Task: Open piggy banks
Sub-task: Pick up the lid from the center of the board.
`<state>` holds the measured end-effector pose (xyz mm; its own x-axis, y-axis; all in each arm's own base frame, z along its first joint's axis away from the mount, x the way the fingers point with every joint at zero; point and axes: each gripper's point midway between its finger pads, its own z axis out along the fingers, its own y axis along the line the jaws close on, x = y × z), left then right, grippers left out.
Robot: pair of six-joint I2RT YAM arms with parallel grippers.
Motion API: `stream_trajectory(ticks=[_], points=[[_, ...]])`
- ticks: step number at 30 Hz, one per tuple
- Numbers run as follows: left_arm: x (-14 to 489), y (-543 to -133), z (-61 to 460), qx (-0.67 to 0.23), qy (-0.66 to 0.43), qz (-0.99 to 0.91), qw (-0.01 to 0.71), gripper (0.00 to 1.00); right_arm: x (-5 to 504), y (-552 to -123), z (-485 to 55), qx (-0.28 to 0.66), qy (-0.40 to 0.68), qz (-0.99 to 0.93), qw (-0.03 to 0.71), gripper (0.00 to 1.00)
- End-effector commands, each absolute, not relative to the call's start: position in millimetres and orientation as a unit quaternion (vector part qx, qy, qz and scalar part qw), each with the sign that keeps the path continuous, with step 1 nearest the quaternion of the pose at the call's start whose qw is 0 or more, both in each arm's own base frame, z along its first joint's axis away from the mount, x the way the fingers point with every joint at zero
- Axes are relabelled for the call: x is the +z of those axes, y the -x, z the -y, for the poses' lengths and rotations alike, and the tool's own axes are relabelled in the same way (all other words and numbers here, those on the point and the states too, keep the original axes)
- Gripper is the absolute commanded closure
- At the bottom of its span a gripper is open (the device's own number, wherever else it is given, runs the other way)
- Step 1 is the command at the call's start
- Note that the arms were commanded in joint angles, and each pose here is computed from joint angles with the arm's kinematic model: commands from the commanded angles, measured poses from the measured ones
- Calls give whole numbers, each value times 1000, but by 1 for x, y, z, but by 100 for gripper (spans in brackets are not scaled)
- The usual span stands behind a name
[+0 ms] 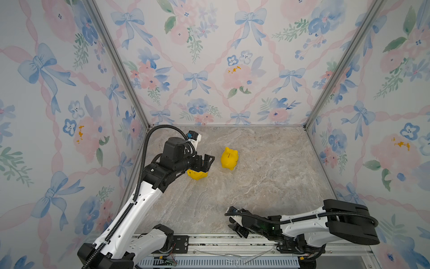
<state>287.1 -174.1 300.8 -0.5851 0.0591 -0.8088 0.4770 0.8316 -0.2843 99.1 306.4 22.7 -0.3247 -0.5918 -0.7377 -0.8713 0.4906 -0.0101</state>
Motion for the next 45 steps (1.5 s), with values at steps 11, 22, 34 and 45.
stream_trajectory(ticks=[11,22,34,45], points=[[294,-295,176,-250,-165,-853,428,2,15,-113,-301,163,457,-800,351,48],[281,-295,168,-246,-161,-857,423,2,9,-113,-303,143,482,-801,327,59],[270,-297,162,-253,-156,-858,419,2,17,-111,-291,150,473,-805,326,43],[269,-299,159,-256,-155,-856,420,2,8,-106,-292,142,485,-806,308,61]])
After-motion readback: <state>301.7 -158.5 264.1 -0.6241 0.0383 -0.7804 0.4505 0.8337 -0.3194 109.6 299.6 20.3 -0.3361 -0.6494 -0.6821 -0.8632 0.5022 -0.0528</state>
